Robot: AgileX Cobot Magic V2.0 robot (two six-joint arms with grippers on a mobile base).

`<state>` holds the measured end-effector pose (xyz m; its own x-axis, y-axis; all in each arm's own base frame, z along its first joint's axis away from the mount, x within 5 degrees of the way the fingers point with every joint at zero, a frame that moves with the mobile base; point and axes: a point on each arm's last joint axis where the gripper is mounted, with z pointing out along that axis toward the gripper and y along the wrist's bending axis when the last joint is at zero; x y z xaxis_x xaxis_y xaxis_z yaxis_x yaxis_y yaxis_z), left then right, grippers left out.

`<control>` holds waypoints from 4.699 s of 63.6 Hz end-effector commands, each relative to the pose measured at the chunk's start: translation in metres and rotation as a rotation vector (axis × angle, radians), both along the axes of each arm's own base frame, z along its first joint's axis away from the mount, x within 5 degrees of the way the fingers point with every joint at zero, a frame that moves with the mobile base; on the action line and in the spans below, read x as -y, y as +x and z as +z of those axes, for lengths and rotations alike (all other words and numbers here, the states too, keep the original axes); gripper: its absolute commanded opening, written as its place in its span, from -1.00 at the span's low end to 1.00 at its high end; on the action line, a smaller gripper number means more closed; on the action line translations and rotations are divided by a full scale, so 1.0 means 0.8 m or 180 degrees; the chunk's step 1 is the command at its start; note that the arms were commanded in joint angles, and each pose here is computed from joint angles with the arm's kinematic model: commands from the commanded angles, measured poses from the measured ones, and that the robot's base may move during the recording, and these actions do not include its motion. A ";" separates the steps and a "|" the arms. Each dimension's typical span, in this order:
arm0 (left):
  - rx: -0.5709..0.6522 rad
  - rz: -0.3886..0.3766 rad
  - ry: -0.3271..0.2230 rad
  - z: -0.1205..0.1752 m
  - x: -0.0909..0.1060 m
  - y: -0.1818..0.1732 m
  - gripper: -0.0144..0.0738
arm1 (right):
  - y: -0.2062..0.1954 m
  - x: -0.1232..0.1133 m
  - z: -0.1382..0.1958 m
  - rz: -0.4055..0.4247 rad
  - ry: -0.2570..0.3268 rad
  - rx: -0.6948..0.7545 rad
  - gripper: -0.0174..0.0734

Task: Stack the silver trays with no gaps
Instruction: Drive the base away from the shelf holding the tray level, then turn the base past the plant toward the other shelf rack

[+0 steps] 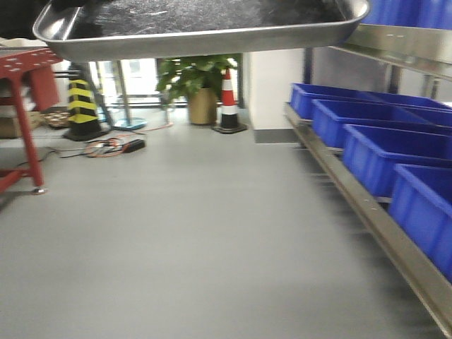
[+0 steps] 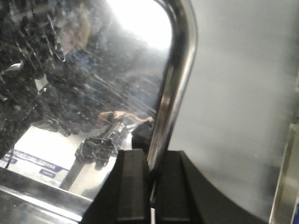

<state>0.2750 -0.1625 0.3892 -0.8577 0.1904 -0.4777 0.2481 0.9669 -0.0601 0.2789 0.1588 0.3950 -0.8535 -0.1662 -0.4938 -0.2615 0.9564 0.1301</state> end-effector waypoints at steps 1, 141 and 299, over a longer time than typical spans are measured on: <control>0.0073 -0.0062 0.0043 0.023 -0.009 -0.016 -0.78 | -0.013 0.006 0.036 0.0060 0.0171 0.0404 -0.49; 0.0076 -0.0061 0.0048 0.023 -0.009 -0.016 -0.78 | -0.013 0.006 0.036 0.0060 0.0171 0.0404 -0.49; 0.0083 -0.0056 0.0072 0.022 -0.009 -0.014 -0.78 | -0.013 0.006 0.035 0.0060 0.0170 0.0396 -0.49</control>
